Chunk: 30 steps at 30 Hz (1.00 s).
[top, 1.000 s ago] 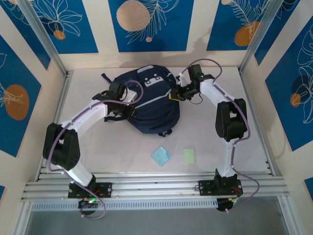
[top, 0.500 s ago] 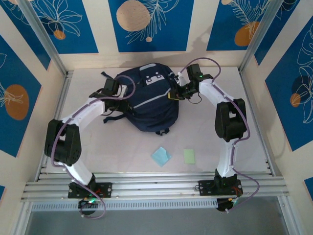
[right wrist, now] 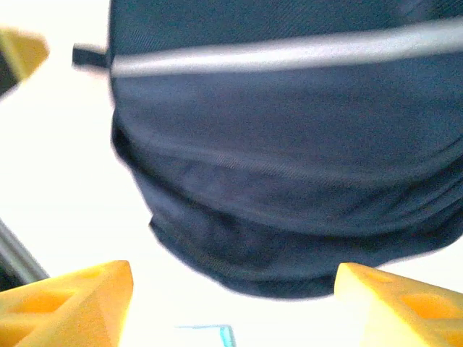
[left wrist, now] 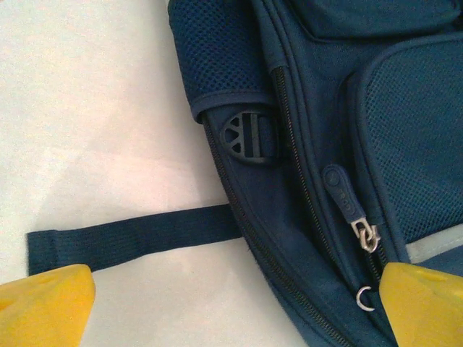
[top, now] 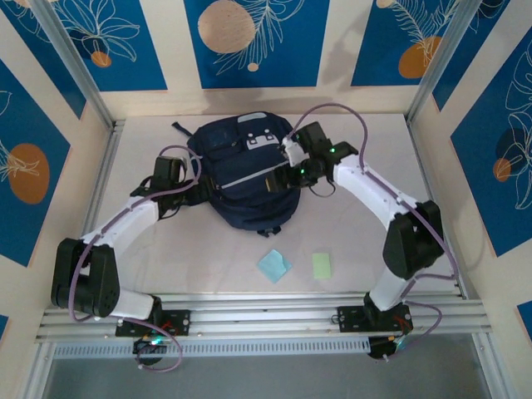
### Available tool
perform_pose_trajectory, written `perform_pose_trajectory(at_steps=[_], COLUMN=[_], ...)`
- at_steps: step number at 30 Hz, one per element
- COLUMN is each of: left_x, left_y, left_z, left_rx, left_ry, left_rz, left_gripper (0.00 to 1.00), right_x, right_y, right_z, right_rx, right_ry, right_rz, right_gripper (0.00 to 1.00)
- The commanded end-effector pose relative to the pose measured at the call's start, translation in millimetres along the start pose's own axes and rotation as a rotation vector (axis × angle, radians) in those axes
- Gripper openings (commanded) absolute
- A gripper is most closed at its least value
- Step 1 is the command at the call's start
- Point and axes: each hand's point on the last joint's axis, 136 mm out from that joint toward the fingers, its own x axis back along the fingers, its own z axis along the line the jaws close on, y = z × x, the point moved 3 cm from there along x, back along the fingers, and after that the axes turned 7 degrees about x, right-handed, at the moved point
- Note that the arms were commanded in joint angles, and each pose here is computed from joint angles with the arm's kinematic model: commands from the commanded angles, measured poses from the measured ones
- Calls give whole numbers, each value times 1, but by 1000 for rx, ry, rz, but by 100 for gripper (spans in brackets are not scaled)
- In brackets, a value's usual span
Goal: Pack the student bag
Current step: Unzip the student bag at the center of the table, then pick up the loose stationery from the bottom-center of the table.
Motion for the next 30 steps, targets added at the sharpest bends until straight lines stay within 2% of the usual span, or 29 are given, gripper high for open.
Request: perform_pose_trajectory(at_steps=[1, 8, 13, 15, 16, 21, 30], left_x=[1, 5, 7, 7, 6, 2, 1], left_y=[12, 1, -10, -15, -18, -28, -29], left_z=[-19, -26, -36, -39, -39, -39, -37], left_rx=[95, 136, 162, 165, 164, 146, 143], left_ry=[-114, -162, -194, -213, -216, -217, -219], left_rz=[-55, -151, -71, -50, -37, 8, 6], left_gripper=[100, 100, 100, 100, 100, 100, 100], right_x=[-3, -30, -59, -68, -74, -91, -111], right_y=[-47, -119, -147, -154, -157, -174, -206], right_z=[9, 47, 51, 48, 48, 58, 63], right_rx=[-22, -22, 9, 31, 48, 161, 274], right_ry=[-63, -38, -89, -126, -137, -188, -281], right_rz=[122, 284, 366, 391, 404, 444, 538], right_gripper=[74, 74, 75, 81, 99, 99, 99])
